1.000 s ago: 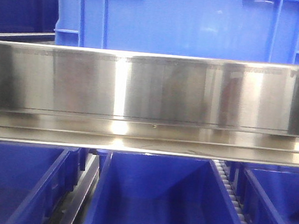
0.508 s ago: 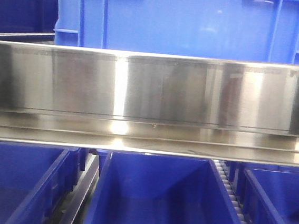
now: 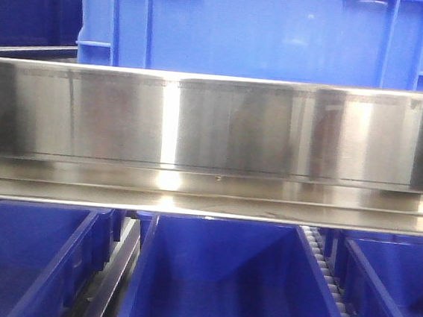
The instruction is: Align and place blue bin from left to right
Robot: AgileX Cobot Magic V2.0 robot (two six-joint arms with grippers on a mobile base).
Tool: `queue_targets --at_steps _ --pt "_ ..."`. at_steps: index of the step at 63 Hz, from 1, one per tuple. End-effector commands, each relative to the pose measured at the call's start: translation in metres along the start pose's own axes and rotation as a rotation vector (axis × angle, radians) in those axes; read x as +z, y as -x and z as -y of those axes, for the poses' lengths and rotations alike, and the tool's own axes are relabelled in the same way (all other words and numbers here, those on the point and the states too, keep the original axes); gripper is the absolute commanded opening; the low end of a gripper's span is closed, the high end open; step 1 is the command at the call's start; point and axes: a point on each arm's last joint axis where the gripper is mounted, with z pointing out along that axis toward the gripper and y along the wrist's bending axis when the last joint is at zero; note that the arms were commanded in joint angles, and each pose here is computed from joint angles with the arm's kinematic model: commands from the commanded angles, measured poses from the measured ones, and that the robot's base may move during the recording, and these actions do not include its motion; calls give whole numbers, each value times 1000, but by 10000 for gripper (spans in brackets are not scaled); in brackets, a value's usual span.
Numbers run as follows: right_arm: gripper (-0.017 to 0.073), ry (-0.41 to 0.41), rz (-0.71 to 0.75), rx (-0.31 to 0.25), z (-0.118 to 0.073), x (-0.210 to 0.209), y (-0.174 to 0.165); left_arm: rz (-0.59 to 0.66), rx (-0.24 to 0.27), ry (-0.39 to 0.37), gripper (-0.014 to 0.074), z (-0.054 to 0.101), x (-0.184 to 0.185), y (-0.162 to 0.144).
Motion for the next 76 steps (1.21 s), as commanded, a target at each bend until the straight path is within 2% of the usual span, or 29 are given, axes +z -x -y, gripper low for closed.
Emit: queue_targets --at_steps 1,6,10,19,23,28,46,76 --pt "431 -12 26 -4 1 -3 3 14 1 -3 503 0 -3 2" --pt "310 -12 17 4 1 -3 2 14 1 -3 453 0 -3 2" --pt "203 -12 8 4 1 -3 2 14 1 -3 370 0 -3 2" --pt "-90 -12 1 4 1 -3 1 14 1 -3 86 0 -3 2" --pt "-76 -12 1 4 1 -3 1 12 1 -2 -45 0 -3 2" --pt "-73 -12 1 4 1 -3 1 10 1 -1 2 -1 -3 1" --pt "-78 -11 16 3 0 -16 0 12 -4 15 -16 -4 -15 4" --pt "-78 -9 210 -8 -5 -94 4 172 -48 -27 -16 -16 -87 22"
